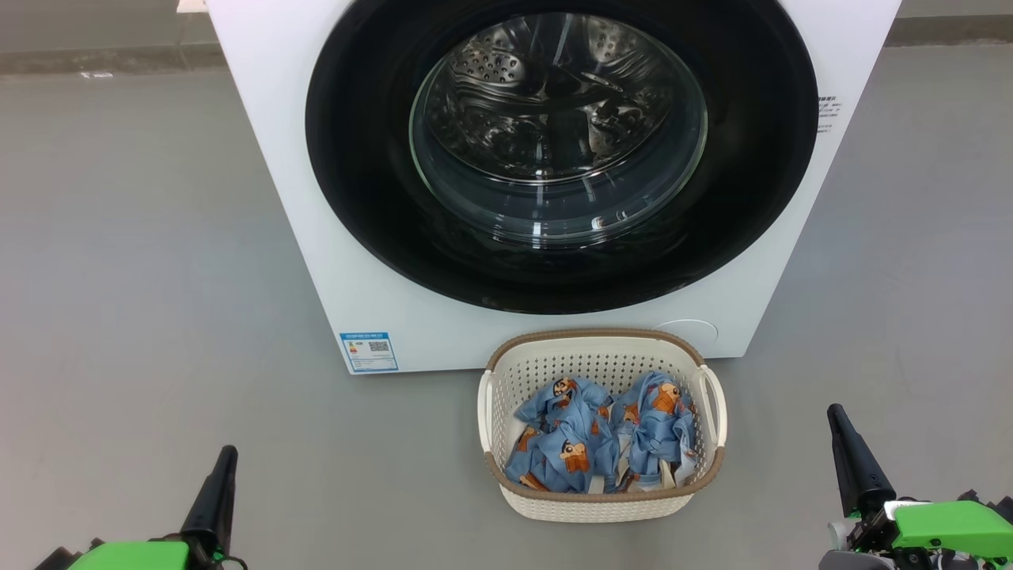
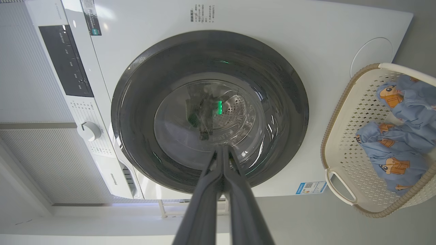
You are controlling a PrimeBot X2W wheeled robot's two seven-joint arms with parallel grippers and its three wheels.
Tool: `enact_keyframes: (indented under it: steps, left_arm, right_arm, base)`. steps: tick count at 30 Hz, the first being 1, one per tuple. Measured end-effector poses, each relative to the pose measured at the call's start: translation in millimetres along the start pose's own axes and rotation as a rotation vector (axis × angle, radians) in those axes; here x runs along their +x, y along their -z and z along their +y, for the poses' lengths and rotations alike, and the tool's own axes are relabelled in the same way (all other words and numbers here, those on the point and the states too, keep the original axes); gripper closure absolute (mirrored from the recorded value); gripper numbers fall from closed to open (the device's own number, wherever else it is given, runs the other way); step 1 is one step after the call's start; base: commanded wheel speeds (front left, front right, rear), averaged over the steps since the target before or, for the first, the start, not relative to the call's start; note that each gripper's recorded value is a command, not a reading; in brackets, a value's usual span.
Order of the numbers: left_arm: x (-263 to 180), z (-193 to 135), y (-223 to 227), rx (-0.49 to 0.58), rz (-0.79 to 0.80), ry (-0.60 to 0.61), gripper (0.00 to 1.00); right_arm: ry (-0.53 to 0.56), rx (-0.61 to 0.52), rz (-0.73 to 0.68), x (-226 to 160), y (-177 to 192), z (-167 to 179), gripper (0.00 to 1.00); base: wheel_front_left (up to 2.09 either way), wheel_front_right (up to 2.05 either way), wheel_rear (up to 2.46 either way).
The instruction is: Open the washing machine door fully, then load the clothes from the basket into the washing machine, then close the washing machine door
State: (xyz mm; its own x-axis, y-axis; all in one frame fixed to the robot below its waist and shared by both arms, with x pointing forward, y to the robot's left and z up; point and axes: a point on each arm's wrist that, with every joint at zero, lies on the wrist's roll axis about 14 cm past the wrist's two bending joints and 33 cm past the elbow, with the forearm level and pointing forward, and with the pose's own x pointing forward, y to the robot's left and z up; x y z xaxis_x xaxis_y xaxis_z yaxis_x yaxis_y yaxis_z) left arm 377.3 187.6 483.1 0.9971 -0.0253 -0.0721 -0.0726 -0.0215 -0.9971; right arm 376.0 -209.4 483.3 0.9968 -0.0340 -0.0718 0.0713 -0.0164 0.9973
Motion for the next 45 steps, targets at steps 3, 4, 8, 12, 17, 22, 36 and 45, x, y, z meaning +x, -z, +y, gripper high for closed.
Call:
enact_keyframes:
  steps: [3,4,8,12,17,22,36,45]
  left_arm:
    - [0.0,0.0,0.3,-0.001,0.0,0.0,1.0]
    - [0.0,0.0,0.3,-0.001,0.0,0.0,1.0]
    - [0.0,0.0,0.2,-0.001,0.0,0.0,1.0]
    - [0.0,0.0,0.1,-0.001,0.0,0.0,1.0]
    - [0.0,0.0,0.1,-0.001,-0.001,0.0,1.0]
    - [0.0,0.0,0.0,-0.001,-0.001,0.0,1.0]
    - [-1.4,4.5,0.7,-0.005,-0.001,-0.013,0.0]
    - [-16.8,36.7,6.9,-0.033,-0.007,-0.107,0.0]
  right_arm:
    - [0.0,0.0,0.0,0.0,0.0,0.0,1.0]
    - [0.0,0.0,0.0,0.0,0.0,0.0,1.0]
    - [0.0,0.0,0.0,0.0,-0.1,0.0,1.0]
    - [0.0,0.0,0.0,0.0,-0.1,0.0,1.0]
    - [0.0,0.001,-0.001,0.0,-0.2,0.0,1.0]
    - [0.0,0.001,-0.001,0.0,-0.3,0.1,1.0]
    - [0.013,0.003,-0.003,-1.3,-0.5,-4.3,0.0]
    - [0.107,0.021,-0.012,-15.6,1.7,-36.4,0.0]
  base:
    - [0.0,0.0,0.0]
    - [0.0,0.0,0.0]
    - [0.0,0.0,0.0]
    - [0.0,0.0,0.0]
    - [0.0,0.0,0.0]
    - [0.0,0.0,0.0]
    - [0.0,0.0,0.0]
    - [0.0,0.0,0.0]
